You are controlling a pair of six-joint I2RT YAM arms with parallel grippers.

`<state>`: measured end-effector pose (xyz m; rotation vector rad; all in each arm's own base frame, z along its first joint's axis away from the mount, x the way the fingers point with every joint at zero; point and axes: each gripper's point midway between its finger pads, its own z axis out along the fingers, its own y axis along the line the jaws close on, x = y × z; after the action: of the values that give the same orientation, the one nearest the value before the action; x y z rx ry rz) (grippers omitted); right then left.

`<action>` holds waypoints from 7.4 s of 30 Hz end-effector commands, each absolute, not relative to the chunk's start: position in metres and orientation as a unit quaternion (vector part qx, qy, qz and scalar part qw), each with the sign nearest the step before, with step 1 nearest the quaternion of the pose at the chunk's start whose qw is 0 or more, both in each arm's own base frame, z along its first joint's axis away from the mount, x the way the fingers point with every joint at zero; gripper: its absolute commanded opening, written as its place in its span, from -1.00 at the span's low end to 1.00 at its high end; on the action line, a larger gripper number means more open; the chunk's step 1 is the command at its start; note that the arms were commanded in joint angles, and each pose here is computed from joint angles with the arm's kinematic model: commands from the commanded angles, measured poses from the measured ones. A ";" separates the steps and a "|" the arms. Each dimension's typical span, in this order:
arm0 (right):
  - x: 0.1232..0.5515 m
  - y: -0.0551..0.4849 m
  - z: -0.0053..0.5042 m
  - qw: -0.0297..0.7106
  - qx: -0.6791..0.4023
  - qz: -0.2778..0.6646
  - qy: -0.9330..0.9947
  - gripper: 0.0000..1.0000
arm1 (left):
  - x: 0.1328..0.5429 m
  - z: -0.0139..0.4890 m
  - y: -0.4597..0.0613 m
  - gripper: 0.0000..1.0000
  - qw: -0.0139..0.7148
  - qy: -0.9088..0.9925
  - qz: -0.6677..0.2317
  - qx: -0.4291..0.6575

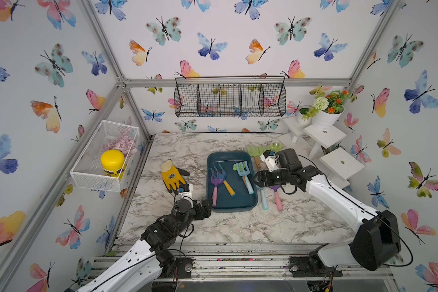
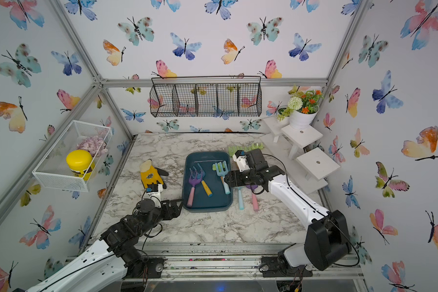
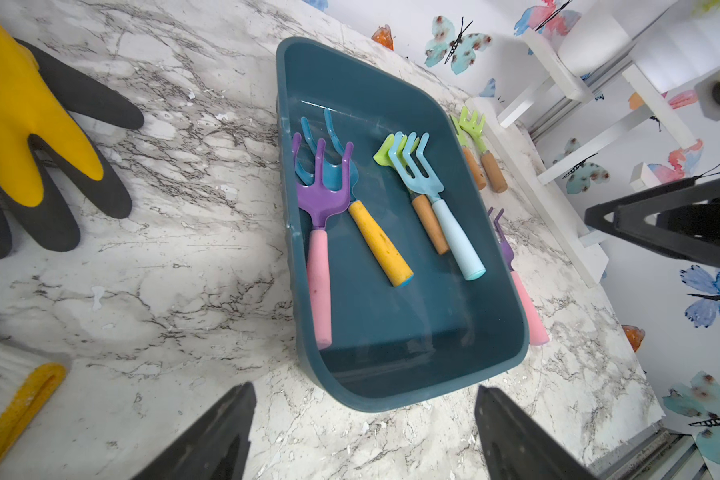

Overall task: Take the hand rake out of the storage box
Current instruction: Pick up the rake from the storage box, then place the rake at the center of the board.

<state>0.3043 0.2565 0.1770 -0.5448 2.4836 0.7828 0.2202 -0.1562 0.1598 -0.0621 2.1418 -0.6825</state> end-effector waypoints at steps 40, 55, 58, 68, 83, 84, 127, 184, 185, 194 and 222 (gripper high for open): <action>0.330 0.371 0.036 0.147 -0.330 0.138 0.922 0.08 | 0.208 0.140 -0.161 0.77 0.406 0.864 -0.299 -0.013; 0.344 0.362 0.013 0.130 -0.333 0.077 0.931 -0.25 | 0.208 0.149 -0.154 0.76 0.423 0.856 -0.297 -0.022; 0.342 0.356 0.011 0.130 -0.331 0.066 0.932 -0.39 | 0.209 0.150 -0.154 0.77 0.427 0.854 -0.297 -0.021; 0.347 0.335 0.042 0.173 -0.315 0.032 0.933 -0.72 | 0.208 0.150 -0.155 0.77 0.422 0.857 -0.294 -0.017; 0.369 0.309 0.130 0.297 -0.272 -0.011 0.915 -0.83 | 0.207 0.157 -0.153 0.77 0.427 0.856 -0.292 -0.015; 0.369 0.308 0.133 0.301 -0.270 -0.011 0.914 -0.84 | 0.208 0.158 -0.153 0.77 0.428 0.855 -0.292 -0.015; 0.324 0.106 0.130 0.218 -0.077 -0.031 0.972 -0.84 | 0.219 0.176 -0.173 0.77 0.445 0.840 -0.310 0.021; 0.317 0.051 0.035 0.033 -0.033 -0.082 0.996 -0.58 | 0.219 0.180 -0.171 0.77 0.455 0.835 -0.307 0.031; 0.317 0.051 0.033 0.032 -0.033 -0.082 0.996 -0.56 | 0.219 0.181 -0.172 0.77 0.454 0.835 -0.308 0.032; 0.315 0.048 0.032 0.037 -0.030 -0.085 0.995 -0.28 | 0.219 0.184 -0.173 0.78 0.451 0.836 -0.312 0.029; 0.327 0.116 0.180 0.334 -0.074 0.159 0.926 0.37 | 0.248 0.162 -0.197 0.46 0.375 0.893 -0.244 0.044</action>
<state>0.3237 0.0995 0.1594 -0.1293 2.5073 0.2887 0.2411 -0.1922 0.1567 0.0953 2.2911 -0.6358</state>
